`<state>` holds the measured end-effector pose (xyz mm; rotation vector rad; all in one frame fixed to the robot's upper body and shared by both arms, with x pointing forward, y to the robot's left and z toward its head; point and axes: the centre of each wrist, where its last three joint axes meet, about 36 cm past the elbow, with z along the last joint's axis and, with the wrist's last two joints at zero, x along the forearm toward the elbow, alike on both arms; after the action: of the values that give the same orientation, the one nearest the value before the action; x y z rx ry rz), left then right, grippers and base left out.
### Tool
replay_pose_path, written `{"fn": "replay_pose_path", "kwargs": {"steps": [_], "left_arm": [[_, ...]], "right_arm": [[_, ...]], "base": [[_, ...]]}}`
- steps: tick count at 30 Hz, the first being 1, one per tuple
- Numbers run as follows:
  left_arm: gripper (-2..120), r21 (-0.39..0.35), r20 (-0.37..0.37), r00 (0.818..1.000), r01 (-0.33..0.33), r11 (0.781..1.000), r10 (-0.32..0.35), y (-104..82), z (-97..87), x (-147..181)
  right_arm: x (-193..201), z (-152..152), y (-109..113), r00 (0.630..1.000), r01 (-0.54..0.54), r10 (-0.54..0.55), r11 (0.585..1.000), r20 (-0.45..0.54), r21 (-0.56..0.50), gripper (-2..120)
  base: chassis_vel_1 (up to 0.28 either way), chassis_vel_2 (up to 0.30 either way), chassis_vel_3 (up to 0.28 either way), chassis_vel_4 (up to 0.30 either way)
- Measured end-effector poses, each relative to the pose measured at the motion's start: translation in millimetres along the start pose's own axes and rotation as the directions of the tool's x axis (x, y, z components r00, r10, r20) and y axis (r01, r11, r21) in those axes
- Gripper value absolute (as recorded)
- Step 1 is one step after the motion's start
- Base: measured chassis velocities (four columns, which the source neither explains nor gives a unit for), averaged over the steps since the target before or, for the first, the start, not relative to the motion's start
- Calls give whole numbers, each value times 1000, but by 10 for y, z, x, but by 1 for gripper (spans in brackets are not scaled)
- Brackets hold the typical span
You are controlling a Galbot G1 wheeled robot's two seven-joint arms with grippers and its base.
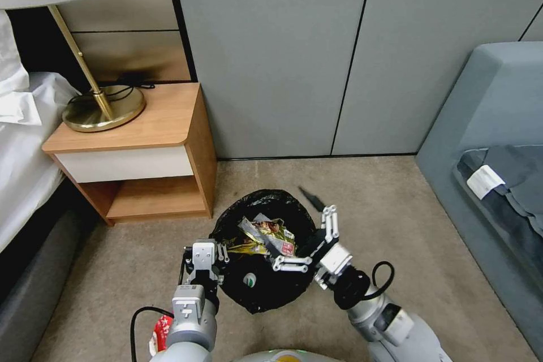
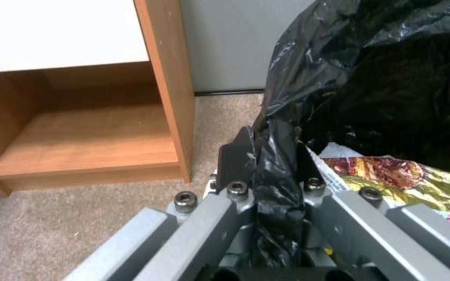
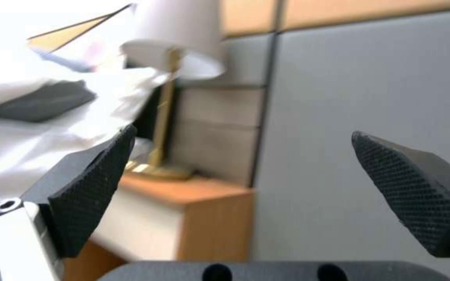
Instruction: Pick up the trash bin, then pick up the garbage from the floor and place it into the trash bin.
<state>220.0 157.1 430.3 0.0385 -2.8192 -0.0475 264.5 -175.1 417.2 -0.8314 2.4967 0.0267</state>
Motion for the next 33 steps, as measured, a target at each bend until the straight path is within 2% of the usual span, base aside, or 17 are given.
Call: {"fn": "replay_pose_path", "kwargs": {"steps": [1, 2, 4, 5, 6, 7, 8, 11, 13, 22, 33], "left_arm": [[1, 1, -2, 1000, 1, 1000, -1, 8, 2, 1], [1, 1, -2, 1000, 1, 1000, -1, 8, 2, 1], [1, 2, -2, 1000, 4, 1000, -4, 27, -4, 9], [1, 2, -2, 1000, 4, 1000, -4, 27, -4, 9], [1, 1, 0, 1000, 6, 1000, -6, 37, -11, 16], [1, 1, 0, 1000, 6, 1000, -6, 39, -13, 18], [1, 4, 0, 1000, 4, 1000, -4, 39, -16, 24], [1, 5, -1, 1000, 5, 1000, -5, 39, -15, 25], [1, 7, -6, 1000, 5, 1000, -5, 40, -8, 38], [1, 7, 0, 1000, 7, 1000, -7, 59, -31, 55], [1, 9, 7, 1000, 7, 1000, -7, 63, -61, 73]], "right_arm": [[-12, -71, -35, 997, -78, 78, 997, 17, 13, 100], [-12, -71, -35, 997, -78, 78, 997, 17, 13, 100], [5, -155, -101, 982, -191, 190, 981, 25, 40, 100], [5, -155, -101, 982, -191, 190, 981, 25, 40, 100], [45, -181, -160, 967, -255, 254, 964, 21, 71, 100], [56, -183, -172, 964, -267, 266, 961, 21, 79, 100], [131, -162, -243, 944, -330, 331, 936, 19, 123, 100], [192, -121, -266, 931, -364, 366, 921, 11, 141, 100], [353, -2, -293, 906, -414, 422, 894, -13, 173, 100], [571, 235, -261, 871, -470, 487, 862, -58, 190, 100], [652, 328, -242, 873, -464, 483, 864, -63, 194, 100]], "base": [[0, 0, 0, 0], [0, 0, 0, 0], [0, 0, 0, 0], [0, 0, 0, 0], [0, 0, 0, 0], [0, 0, 0, 0], [0, 0, 0, 0], [0, 0, 0, 0], [0, 0, 0, 0], [0, 0, 0, 0], [36, 33, 30, 31]]}}
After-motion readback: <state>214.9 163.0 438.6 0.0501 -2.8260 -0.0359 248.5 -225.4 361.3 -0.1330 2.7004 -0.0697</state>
